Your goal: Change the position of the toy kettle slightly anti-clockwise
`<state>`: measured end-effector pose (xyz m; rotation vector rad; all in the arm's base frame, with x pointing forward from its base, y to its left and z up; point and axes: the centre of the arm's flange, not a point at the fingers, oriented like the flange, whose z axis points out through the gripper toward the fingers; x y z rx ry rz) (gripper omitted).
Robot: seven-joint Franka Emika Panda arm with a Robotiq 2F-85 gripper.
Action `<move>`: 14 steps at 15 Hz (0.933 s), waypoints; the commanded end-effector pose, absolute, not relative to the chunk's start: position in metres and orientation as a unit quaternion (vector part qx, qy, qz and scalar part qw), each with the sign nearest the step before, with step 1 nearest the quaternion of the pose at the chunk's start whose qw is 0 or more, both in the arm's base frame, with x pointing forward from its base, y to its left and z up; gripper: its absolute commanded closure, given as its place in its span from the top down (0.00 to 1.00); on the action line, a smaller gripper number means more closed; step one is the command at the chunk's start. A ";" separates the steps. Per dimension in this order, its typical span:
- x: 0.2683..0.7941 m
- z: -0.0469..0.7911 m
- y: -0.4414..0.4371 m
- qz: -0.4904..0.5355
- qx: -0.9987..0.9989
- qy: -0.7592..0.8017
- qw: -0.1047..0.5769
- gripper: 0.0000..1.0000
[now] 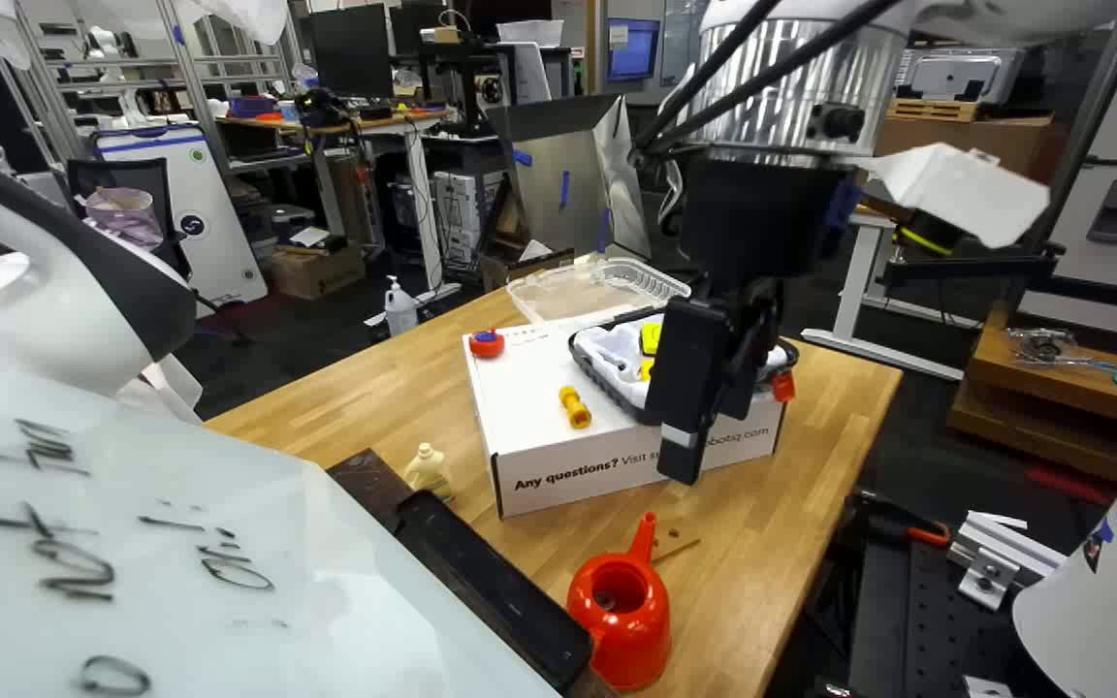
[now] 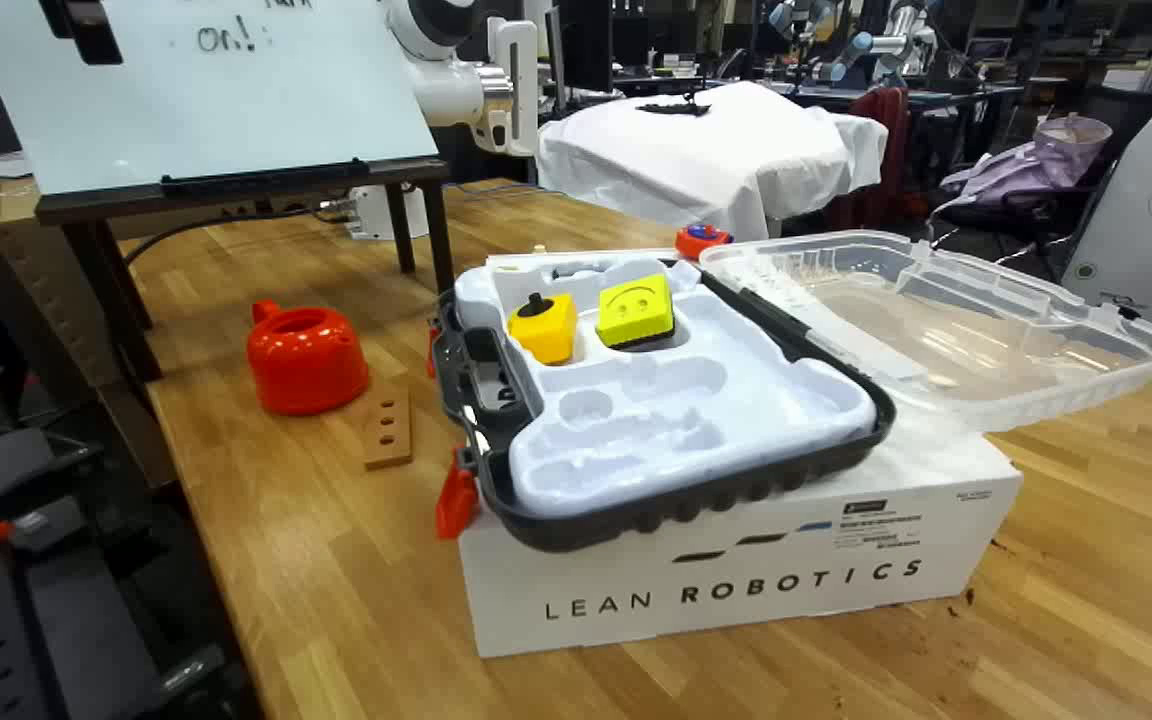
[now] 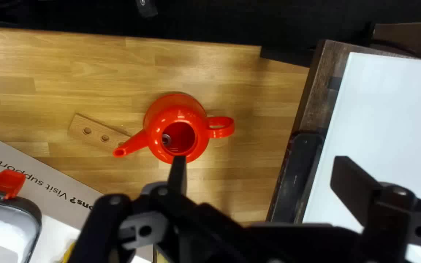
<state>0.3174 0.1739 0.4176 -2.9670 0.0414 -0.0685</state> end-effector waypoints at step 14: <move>0.338 0.396 0.170 0.005 -0.990 0.124 0.064 1.00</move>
